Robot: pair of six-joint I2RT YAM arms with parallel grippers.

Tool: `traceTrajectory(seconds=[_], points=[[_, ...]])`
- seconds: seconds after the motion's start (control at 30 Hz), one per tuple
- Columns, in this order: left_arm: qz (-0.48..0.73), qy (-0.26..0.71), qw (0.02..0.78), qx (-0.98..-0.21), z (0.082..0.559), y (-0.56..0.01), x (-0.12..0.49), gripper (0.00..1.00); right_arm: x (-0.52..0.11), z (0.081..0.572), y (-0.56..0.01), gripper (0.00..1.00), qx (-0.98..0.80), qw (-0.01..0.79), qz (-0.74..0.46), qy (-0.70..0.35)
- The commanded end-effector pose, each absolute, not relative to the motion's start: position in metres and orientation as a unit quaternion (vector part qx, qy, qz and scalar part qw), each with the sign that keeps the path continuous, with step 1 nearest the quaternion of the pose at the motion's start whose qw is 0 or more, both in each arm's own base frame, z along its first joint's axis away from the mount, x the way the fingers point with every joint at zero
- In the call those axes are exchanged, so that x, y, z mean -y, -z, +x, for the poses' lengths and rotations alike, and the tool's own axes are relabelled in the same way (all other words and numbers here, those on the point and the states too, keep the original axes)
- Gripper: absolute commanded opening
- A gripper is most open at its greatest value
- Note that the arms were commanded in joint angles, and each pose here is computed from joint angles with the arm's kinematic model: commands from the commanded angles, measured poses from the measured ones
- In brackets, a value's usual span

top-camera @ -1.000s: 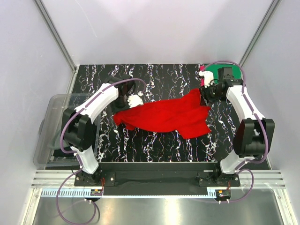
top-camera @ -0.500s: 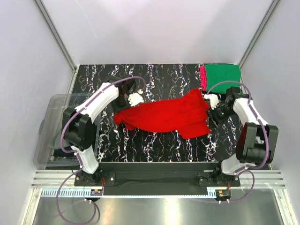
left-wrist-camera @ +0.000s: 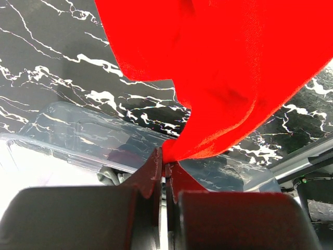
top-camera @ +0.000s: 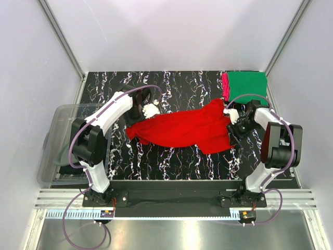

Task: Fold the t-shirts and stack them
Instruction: Flatten the tshirt out

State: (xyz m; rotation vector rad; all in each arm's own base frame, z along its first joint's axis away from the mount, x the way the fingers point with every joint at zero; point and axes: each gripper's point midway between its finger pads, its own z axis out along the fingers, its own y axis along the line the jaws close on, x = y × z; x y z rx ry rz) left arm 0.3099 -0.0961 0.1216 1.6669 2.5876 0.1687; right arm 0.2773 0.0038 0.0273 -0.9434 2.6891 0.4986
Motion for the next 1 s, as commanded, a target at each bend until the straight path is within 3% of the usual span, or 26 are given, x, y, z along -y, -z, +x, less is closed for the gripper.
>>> traceTrajectory(seconds=[0.0,0.97], points=[[0.537,-0.052,0.05,-0.84,0.318,-0.128,0.103,0.0,-0.003,0.289,-0.024,0.49,-0.917,0.133,-0.341,-0.157],[0.533,-0.066,0.052,-0.842,0.32,-0.129,0.099,0.0,-0.008,0.251,0.016,0.36,-0.915,0.057,-0.383,-0.113]])
